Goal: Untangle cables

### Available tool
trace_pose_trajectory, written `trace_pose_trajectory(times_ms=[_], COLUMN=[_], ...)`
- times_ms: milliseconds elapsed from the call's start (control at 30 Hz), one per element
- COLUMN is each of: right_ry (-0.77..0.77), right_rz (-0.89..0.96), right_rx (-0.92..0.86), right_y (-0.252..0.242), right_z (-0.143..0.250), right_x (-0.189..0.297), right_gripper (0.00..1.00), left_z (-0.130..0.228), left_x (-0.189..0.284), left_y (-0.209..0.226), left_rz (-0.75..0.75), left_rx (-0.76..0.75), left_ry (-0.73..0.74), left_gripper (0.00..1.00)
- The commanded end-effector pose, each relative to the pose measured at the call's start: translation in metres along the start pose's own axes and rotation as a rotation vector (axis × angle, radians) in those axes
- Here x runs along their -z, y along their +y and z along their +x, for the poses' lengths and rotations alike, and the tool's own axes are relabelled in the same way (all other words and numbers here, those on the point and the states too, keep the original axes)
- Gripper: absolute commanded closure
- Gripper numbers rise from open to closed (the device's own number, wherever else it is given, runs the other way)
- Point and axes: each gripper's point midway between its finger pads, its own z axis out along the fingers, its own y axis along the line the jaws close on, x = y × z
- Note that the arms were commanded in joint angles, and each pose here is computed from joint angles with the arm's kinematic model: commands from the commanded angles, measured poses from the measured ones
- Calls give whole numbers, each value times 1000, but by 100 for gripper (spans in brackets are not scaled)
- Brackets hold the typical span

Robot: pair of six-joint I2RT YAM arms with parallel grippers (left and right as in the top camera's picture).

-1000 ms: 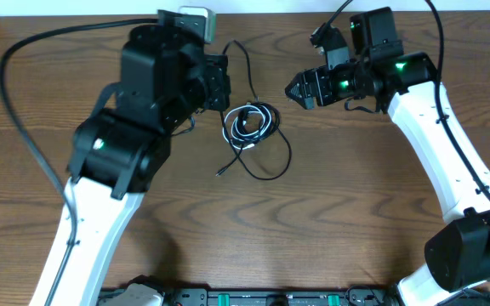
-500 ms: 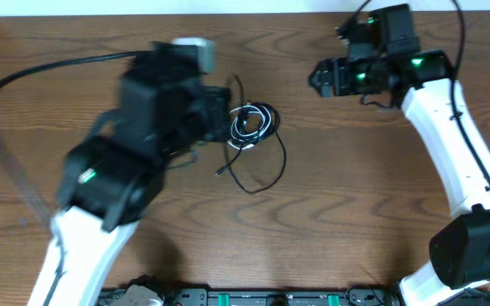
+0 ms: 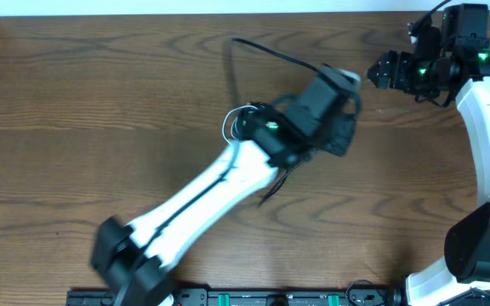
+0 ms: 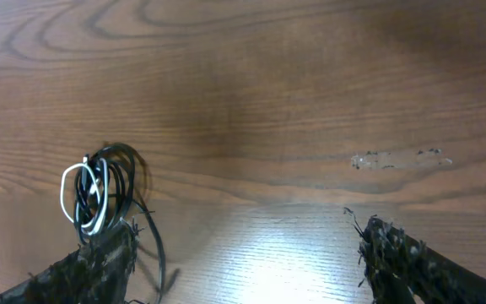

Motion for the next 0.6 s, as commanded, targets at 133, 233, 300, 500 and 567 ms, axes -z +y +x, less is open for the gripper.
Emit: trace_pose_trajectory(times_ms=[133, 233, 300, 500, 567], right_ry=[15, 14, 14, 16, 19], right_rz=[-26, -23, -23, -25, -28], right_rx=[36, 43, 43, 46, 52], right_y=[4, 3, 4, 5, 8], right_z=[5, 5, 5, 5, 6], right_x=[2, 2, 2, 1, 1], right_gripper=[17, 17, 17, 16, 16], left_z=[32, 31, 26, 15, 15], left_x=[-60, -52, -42, -26, -27], left_y=[36, 65, 85, 133, 146], left_rz=[-119, -221, -277, -361, -377], left_rx=[-13, 8, 29, 102, 105], left_ry=[124, 128, 120, 106, 113], left_gripper=[3, 3, 3, 7, 15])
